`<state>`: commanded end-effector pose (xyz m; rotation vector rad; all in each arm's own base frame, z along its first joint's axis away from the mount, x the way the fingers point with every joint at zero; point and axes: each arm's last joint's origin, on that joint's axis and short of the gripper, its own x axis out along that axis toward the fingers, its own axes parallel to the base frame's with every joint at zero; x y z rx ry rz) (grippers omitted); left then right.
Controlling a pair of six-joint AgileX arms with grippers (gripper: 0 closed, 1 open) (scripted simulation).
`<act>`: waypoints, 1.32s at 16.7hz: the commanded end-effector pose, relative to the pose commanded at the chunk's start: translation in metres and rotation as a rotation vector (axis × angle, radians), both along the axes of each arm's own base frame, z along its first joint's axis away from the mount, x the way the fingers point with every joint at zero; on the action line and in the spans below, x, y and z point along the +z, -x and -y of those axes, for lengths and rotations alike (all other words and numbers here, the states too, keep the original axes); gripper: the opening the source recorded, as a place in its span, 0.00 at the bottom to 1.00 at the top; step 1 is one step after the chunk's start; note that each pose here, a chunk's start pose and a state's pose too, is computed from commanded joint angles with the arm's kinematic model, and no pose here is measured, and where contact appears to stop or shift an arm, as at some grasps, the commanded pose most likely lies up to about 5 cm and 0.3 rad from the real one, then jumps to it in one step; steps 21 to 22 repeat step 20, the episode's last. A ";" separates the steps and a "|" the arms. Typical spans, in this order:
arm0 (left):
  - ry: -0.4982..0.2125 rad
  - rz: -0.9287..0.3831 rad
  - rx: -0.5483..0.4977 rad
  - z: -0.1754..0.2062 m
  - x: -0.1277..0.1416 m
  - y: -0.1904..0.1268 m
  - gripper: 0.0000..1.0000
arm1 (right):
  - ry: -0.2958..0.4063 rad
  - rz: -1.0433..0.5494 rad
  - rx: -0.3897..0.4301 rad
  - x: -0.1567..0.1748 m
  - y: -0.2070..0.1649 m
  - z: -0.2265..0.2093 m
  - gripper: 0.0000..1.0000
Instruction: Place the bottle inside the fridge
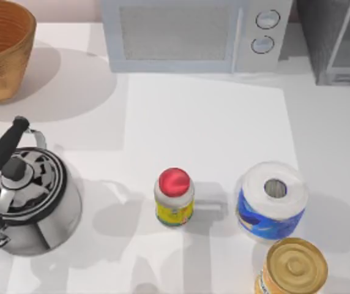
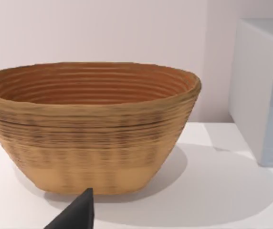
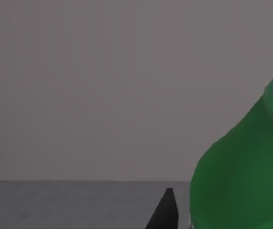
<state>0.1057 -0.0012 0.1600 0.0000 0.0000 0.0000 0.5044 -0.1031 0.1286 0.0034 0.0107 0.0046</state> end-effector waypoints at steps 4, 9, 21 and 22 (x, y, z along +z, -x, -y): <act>0.000 0.000 0.000 0.000 0.000 0.000 1.00 | 0.000 0.000 0.000 0.000 0.000 0.000 0.23; 0.000 0.000 0.000 0.000 0.000 0.000 1.00 | 0.000 0.000 0.000 0.000 0.000 0.000 0.61; 0.000 0.000 0.000 0.000 0.000 0.000 1.00 | 0.000 0.000 0.000 0.000 0.000 0.000 1.00; 0.000 0.000 0.000 0.000 0.000 0.000 1.00 | 0.000 0.000 0.000 0.000 0.000 0.000 1.00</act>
